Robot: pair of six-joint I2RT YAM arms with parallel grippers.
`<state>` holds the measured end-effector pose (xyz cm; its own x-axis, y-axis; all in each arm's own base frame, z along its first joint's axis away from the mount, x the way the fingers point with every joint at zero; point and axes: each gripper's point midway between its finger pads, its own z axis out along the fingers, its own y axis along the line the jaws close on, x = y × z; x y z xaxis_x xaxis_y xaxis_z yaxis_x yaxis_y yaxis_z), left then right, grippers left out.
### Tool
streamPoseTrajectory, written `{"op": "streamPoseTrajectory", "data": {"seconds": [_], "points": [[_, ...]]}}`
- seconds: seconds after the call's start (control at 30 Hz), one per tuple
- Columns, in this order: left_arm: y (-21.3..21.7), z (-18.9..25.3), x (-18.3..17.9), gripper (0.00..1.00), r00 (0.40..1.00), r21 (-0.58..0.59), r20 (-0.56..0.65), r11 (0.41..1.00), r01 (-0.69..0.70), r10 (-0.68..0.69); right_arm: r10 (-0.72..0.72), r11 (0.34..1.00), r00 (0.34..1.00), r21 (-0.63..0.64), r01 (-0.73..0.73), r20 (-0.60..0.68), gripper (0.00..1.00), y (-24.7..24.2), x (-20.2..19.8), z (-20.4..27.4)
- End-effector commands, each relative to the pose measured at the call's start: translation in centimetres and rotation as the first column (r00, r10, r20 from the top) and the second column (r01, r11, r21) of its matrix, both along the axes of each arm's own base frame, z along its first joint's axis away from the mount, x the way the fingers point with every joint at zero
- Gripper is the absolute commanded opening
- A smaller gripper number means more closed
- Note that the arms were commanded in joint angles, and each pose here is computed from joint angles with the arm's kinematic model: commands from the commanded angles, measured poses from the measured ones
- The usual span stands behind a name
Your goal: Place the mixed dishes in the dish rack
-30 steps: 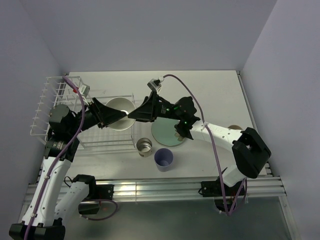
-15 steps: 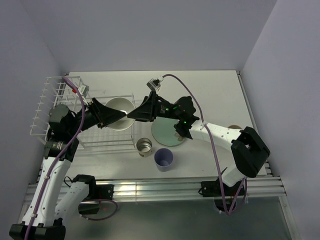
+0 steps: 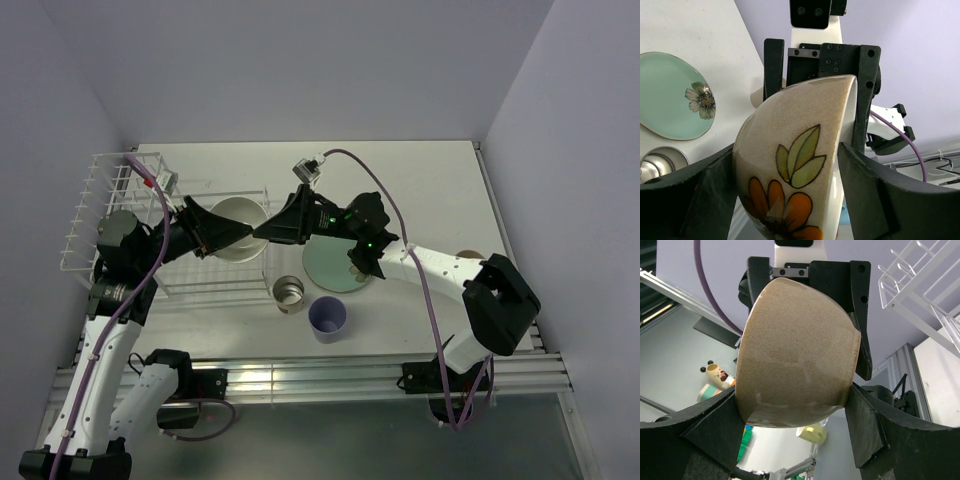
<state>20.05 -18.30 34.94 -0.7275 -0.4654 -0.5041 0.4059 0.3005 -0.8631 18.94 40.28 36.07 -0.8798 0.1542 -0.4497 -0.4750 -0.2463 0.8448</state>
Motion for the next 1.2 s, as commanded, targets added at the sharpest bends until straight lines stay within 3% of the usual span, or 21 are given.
{"op": "streamPoseTrajectory", "data": {"seconds": [0.0,0.4,0.57,1.17], "points": [[-0.2,1.8,-1.0,0.79,0.994,-0.007,0.104,0.999,0.035,-0.034,-0.022,0.998,0.996,0.067,0.016,0.084,0.0,-0.2,-0.8,3.1],[0.1,1.0,-1.0,0.89,0.994,0.02,0.109,1.0,0.023,-0.025,-0.041,0.997,0.997,0.065,0.036,0.073,0.0,-0.4,-0.1,2.8],[0.4,1.0,-1.1,0.99,0.992,0.032,0.128,0.999,0.012,-0.016,-0.059,0.996,0.996,0.072,0.054,0.07,0.0,-1.0,0.4,2.9],[1.2,0.4,-1.3,0.99,0.991,0.065,0.133,0.998,-0.013,0.004,-0.077,0.995,0.996,0.069,0.074,0.038,0.0,-1.9,1.9,1.8]]}}
